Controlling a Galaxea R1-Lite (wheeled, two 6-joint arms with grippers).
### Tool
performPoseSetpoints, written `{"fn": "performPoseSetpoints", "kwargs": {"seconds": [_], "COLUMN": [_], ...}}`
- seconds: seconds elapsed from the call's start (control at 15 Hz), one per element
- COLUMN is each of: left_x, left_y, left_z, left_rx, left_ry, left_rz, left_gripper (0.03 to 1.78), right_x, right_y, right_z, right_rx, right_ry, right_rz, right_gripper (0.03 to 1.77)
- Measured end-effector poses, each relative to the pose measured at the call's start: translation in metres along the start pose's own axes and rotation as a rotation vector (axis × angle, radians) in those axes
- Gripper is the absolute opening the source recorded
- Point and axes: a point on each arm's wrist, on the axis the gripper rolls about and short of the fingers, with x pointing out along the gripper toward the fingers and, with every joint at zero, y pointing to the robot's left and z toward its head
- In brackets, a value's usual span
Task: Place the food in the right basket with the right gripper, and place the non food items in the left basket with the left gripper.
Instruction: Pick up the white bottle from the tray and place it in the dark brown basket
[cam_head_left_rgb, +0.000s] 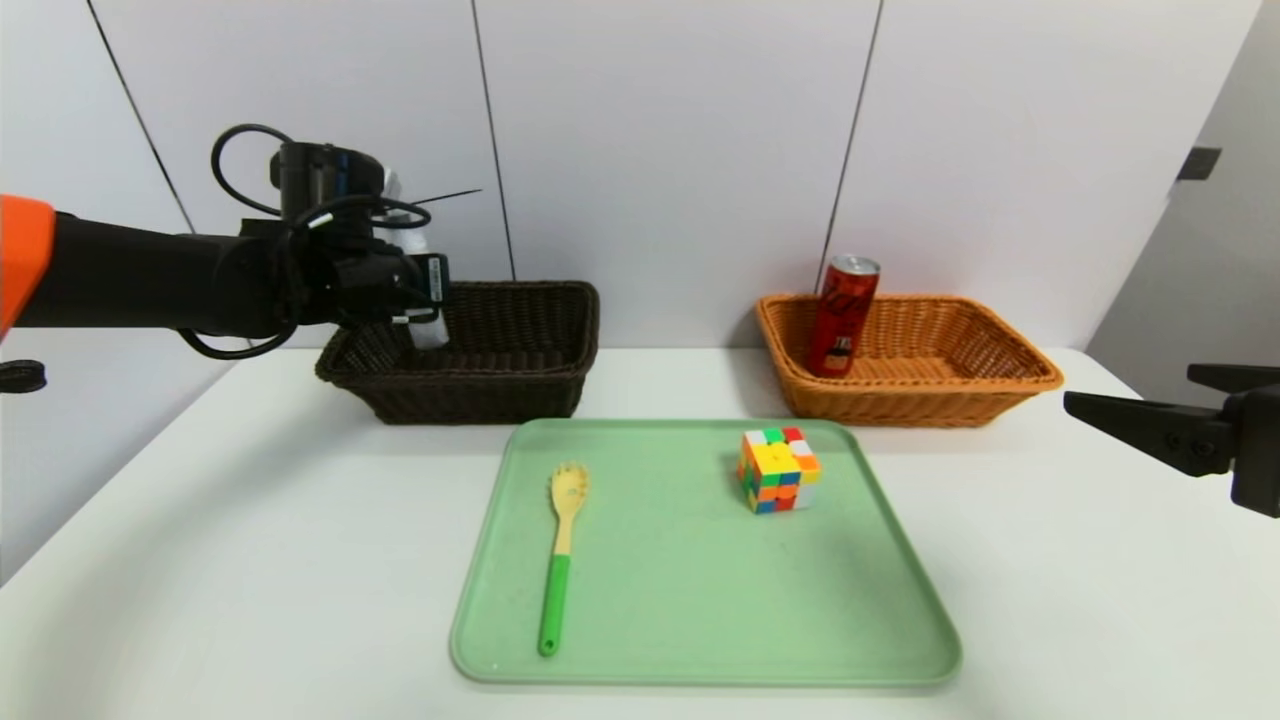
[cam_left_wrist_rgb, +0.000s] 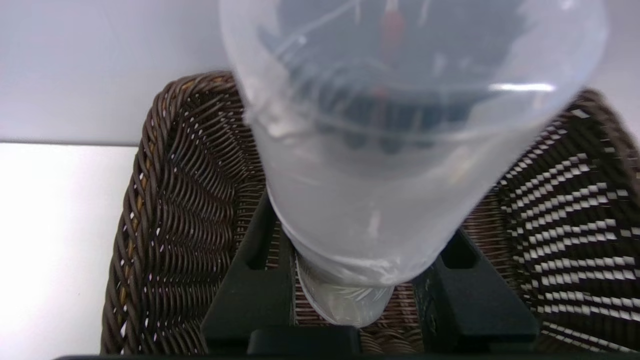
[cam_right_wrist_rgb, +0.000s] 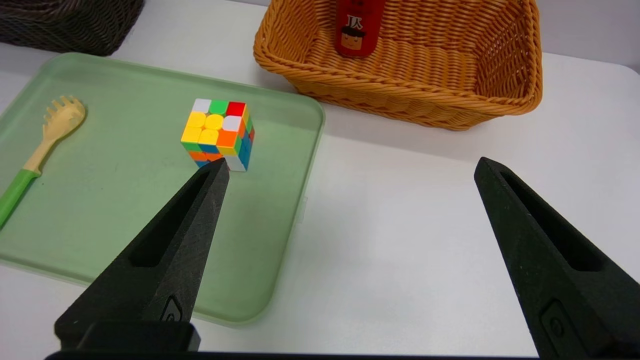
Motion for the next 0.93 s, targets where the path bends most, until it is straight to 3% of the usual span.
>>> {"fn": "performPoseSetpoints", "kwargs": {"seconds": [0.47,0.93], "left_x": [0.041,0.05], "left_y": [0.018,0.02], "left_z": [-0.02,-0.027], "left_rx": [0.017,0.018], "left_ry": [0.03,0.051], "left_rz": [0.002,0.002], "left_gripper": [0.64,0.64], "right_x": [0.004,0.007], "right_y": [0.0,0.001], "right_z": [-0.001,0.001], "right_rx": [-0.002,-0.002], "right_ry": [0.015,0.019], "right_rz": [0.0,0.001], "right_gripper": [1.69,1.69]}}
